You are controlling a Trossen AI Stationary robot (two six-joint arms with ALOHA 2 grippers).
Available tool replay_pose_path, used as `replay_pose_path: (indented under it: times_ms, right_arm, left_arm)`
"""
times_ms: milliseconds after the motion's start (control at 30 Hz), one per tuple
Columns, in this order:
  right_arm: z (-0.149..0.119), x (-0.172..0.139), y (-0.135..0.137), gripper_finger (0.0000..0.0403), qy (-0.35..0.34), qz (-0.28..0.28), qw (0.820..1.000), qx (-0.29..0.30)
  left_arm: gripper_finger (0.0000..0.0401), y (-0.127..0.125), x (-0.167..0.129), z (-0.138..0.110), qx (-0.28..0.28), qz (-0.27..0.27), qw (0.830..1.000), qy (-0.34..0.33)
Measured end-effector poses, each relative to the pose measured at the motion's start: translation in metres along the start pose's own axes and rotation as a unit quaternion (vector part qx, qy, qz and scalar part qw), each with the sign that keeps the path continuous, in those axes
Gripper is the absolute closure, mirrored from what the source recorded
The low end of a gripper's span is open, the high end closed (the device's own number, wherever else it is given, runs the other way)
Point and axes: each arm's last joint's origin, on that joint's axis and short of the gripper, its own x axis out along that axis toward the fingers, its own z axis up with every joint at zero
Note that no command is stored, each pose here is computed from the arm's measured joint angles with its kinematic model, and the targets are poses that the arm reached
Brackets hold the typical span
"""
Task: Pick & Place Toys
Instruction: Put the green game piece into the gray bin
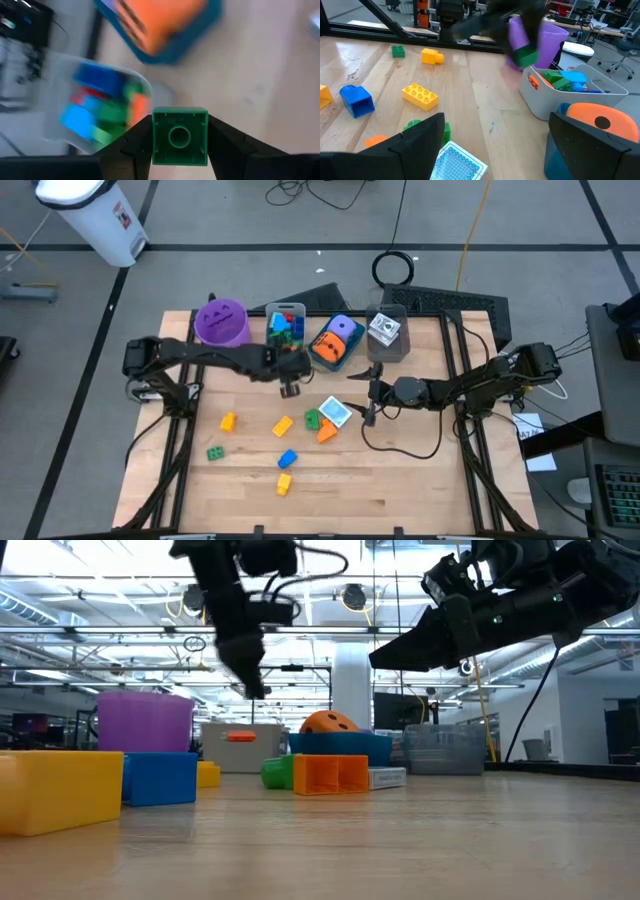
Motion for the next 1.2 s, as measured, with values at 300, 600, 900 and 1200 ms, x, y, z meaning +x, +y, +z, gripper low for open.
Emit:
replay_pose_path:
  times_ms: [300, 600, 900, 1200]
  right_arm:
    - [0.000, 0.000, 0.000, 0.0055, -0.001, 0.000, 1.000, 0.000]
    - [0.000, 0.000, 0.000, 0.0055, -0.001, 0.000, 1.000, -0.010]
    - [-0.001, 0.000, 0.000, 0.0055, 0.004, 0.000, 1.000, -0.012]
    - [-0.002, 0.000, 0.000, 0.0055, 0.008, 0.001, 1.000, -0.013]
  left_arm:
    - [0.0236, 0.081, 0.011, 0.014, -0.028, 0.013, 0.999, -0.024]
    - [0.0236, 0.118, 0.056, -0.003, -0.097, -0.073, 0.993, 0.008]
    - [0.0235, 0.109, 0.086, -0.002, -0.096, -0.092, 0.991, 0.026]
    - [0.0212, 0.111, 0.084, -0.002, -0.099, -0.080, 0.992, 0.023]
